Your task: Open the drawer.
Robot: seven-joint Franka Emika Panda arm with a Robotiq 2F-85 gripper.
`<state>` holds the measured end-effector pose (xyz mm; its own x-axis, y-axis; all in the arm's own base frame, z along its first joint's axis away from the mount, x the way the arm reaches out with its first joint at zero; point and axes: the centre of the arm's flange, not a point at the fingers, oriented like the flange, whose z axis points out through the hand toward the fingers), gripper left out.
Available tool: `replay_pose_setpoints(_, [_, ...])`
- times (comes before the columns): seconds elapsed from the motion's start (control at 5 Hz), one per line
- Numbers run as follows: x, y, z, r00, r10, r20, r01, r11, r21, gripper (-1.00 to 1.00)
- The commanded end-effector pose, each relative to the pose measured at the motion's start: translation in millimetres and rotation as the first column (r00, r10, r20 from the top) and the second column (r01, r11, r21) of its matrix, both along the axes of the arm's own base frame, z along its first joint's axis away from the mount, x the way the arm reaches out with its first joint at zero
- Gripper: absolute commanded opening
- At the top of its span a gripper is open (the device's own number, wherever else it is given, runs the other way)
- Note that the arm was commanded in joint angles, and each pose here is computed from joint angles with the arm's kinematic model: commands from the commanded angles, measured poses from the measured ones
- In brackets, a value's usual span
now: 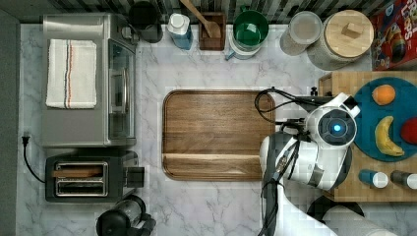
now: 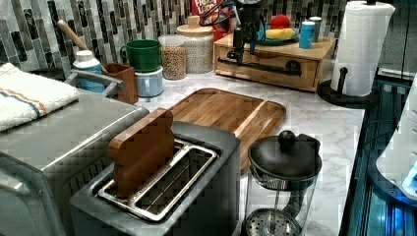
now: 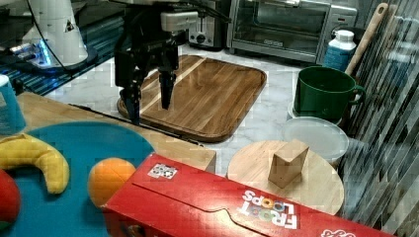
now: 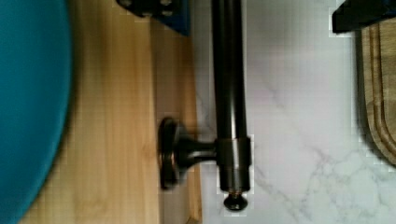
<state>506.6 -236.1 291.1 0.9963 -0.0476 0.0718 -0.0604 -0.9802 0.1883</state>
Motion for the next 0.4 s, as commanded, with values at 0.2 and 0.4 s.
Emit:
replay_pose_setpoints(0.2, [9.0,3.0,-24.1,0.993,0.016,0.119,-0.009,0.998,-0.064,1.00])
replay_pose_setpoints(0.4, [10.7,6.6,-29.8,0.993,0.018,0.120,-0.011,0.998,-0.054,1.00])
